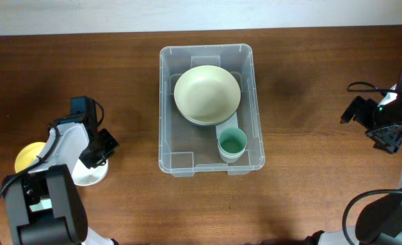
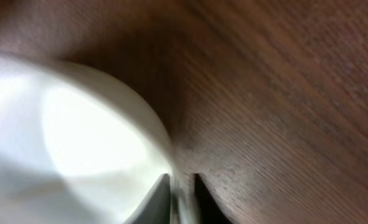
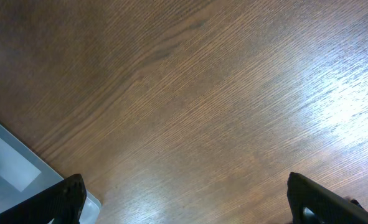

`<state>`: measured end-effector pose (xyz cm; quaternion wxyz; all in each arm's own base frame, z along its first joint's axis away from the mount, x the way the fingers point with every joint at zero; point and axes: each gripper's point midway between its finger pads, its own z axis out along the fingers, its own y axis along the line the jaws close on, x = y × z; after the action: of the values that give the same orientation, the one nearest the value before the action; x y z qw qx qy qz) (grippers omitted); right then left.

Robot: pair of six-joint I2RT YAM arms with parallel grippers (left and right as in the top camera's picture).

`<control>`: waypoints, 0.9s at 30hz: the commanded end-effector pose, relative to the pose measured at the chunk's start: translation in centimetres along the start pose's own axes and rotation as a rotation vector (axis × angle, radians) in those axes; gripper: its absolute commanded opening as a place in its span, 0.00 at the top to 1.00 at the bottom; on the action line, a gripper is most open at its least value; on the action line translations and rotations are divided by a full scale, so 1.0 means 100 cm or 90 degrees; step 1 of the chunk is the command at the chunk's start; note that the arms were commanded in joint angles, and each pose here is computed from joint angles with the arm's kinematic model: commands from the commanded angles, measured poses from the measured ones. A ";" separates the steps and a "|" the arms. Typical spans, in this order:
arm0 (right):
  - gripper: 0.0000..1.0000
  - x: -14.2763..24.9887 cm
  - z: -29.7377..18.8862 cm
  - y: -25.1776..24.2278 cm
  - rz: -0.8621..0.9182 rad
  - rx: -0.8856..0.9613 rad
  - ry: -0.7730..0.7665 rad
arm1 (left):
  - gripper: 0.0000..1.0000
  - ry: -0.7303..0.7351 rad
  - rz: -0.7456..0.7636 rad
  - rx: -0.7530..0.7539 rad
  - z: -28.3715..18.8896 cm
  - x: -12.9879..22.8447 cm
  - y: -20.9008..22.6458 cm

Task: Pack container
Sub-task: 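Move left gripper to the white bowl and grasp its rim, then lower the white bowl into the container's front left and release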

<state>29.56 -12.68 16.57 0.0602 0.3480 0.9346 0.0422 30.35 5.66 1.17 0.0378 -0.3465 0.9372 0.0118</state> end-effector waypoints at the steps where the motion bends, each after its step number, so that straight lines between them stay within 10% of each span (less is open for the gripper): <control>1: 0.01 0.002 -0.005 0.002 -0.005 -0.002 -0.011 | 0.99 0.008 0.012 0.027 0.001 0.002 -0.006; 6: 0.01 0.002 -0.005 0.002 -0.005 -0.002 -0.011 | 0.99 -0.022 0.026 0.046 -0.018 -0.010 -0.020; 13: 0.01 0.002 -0.005 0.002 -0.005 -0.002 -0.011 | 0.99 -0.212 0.208 0.185 -0.182 -0.013 -0.112; 18: 0.01 0.002 -0.005 0.002 -0.005 -0.002 -0.012 | 0.99 -0.265 0.387 0.276 -0.261 0.072 -0.177; 27: 0.01 0.002 -0.005 0.002 -0.005 -0.003 -0.011 | 0.99 -0.129 0.562 0.230 -0.209 0.199 -0.221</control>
<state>29.57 -12.69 16.57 0.0604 0.3482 0.9345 0.0422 29.25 -23.24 23.38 0.2180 0.0852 0.9643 -0.1241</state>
